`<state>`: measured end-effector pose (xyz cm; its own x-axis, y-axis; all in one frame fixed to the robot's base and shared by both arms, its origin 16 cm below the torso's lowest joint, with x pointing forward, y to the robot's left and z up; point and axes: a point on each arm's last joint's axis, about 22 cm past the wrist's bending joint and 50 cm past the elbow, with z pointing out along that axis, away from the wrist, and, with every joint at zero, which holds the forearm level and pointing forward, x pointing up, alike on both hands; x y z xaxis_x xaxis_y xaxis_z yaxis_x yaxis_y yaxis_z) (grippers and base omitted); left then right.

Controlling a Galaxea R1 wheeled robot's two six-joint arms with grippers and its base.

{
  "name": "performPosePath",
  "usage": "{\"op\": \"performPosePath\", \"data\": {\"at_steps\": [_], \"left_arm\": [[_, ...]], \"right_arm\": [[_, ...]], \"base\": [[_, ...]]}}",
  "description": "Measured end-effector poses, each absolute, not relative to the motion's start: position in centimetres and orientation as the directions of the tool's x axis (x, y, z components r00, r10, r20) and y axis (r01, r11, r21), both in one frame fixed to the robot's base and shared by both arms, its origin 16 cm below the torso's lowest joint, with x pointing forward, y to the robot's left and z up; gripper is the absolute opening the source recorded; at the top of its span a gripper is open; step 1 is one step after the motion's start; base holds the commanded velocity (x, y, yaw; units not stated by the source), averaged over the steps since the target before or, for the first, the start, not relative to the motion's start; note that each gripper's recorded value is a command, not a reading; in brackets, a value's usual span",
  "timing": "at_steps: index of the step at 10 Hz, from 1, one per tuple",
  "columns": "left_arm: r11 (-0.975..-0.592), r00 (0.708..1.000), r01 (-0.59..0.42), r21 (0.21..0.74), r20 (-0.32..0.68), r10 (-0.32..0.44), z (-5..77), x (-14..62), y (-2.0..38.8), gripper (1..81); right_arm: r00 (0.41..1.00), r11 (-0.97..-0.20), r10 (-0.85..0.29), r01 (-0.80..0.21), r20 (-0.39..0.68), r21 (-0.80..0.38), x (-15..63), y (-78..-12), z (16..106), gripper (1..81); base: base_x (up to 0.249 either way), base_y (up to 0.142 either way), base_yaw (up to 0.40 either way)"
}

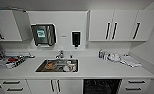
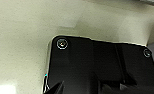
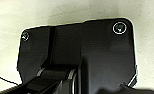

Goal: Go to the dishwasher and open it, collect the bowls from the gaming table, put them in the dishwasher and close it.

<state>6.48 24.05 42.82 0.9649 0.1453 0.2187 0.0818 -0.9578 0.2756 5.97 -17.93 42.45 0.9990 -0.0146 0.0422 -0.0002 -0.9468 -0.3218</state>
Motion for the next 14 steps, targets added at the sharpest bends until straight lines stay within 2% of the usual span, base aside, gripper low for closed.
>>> {"op": "performPosePath", "data": {"at_steps": [9, 14], "left_arm": [[-0.968, 0.964, 0.084, 0.239, 0.227, 0.139, 42.6, 6.7, 25.8, 81.1], [-0.964, 0.964, 0.083, 0.252, 0.225, 0.142, 42.6, 6.6, 24.6, 81.1]], "right_arm": [[0.999, -0.946, -0.013, -0.002, 0.032, -0.323, 5.1, -17.7, 42.4, 81.1], [1.000, -0.948, -0.014, -0.004, 0.028, -0.317, 4.8, -18.0, 42.3, 81.1]], "base": [[0.000, 0.000, 0.216], [0.000, 0.000, 0.263]]}}
